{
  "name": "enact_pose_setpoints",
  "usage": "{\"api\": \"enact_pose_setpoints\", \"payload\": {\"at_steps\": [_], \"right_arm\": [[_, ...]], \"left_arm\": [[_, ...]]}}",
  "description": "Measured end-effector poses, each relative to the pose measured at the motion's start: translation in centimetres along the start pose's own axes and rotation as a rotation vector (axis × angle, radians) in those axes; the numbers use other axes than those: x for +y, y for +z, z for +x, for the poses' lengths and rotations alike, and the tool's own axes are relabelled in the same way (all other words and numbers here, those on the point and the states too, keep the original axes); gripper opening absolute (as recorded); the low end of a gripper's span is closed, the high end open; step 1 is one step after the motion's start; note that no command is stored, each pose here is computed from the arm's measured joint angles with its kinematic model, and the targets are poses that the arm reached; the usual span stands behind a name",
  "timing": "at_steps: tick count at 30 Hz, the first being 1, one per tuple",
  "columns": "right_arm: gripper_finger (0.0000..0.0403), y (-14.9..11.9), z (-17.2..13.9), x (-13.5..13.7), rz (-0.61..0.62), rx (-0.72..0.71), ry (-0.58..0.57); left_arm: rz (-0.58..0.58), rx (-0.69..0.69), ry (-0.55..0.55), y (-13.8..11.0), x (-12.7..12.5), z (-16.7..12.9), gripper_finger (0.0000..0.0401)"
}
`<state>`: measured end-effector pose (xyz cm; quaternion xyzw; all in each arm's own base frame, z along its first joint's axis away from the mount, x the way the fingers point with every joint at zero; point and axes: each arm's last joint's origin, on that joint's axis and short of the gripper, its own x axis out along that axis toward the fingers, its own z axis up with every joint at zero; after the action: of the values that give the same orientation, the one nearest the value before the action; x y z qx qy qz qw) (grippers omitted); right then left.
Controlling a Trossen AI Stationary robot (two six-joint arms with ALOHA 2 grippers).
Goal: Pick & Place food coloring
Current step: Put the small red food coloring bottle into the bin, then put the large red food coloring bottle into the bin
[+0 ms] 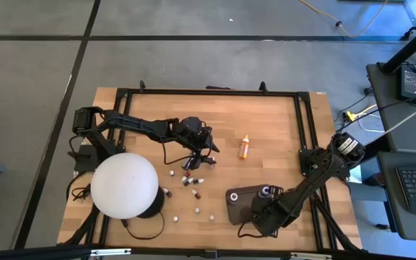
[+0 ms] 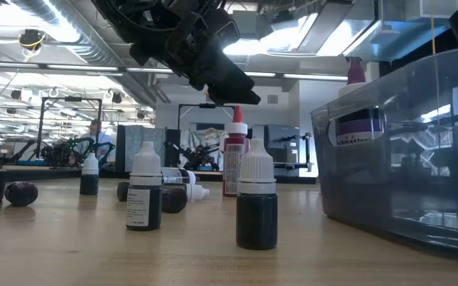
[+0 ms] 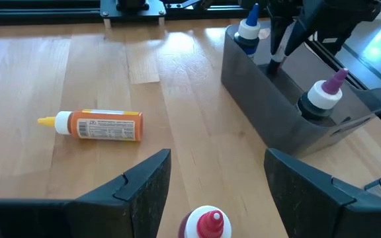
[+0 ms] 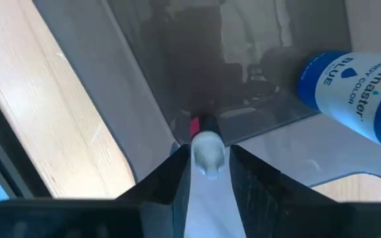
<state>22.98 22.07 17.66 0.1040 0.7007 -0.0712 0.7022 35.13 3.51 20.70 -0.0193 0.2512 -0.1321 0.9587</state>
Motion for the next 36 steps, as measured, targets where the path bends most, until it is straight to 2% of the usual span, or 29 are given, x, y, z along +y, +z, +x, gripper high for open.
{"api": "enact_pose_setpoints", "payload": {"at_steps": [10, 15, 19, 21, 24, 28, 32, 36], "right_arm": [[0.0114, 0.3, -2.8, 0.5, -0.006, -0.004, -0.037], [0.0114, 0.4, -6.0, 0.6, -0.125, -0.001, -0.102], [0.0114, 0.2, -9.1, 0.2, -0.119, -0.198, -0.307], [0.0114, -0.4, -10.8, -0.6, -0.130, -0.251, -0.372], [0.0114, -1.2, -13.5, -2.1, -0.105, -0.340, -0.357], [0.0114, -2.4, -15.4, -4.2, -0.108, -0.513, -0.309], [0.0114, -3.3, -15.5, -5.9, -0.141, -0.663, -0.284], [0.0114, -3.5, -14.6, -7.2, -0.164, -0.712, -0.262]], "left_arm": [[-0.007, -0.001, 0.000, 0.0, 0.0, 0.0, 0.0237], [-0.013, 0.000, -0.001, 0.0, 0.0, 0.0, 0.0237], [-0.008, -0.013, -0.006, 0.4, -0.3, -0.4, 0.0237], [-0.005, -0.023, -0.004, 0.7, -0.4, -0.6, 0.0237], [-0.006, -0.018, -0.005, 0.8, -0.5, -0.9, 0.0237], [-0.010, 0.015, -0.015, 0.5, -0.7, -0.8, 0.0237], [0.030, 0.054, -0.020, 0.1, -0.8, -0.8, 0.0237], [0.046, 0.057, -0.021, 0.1, -0.9, -0.8, 0.0237]]}}
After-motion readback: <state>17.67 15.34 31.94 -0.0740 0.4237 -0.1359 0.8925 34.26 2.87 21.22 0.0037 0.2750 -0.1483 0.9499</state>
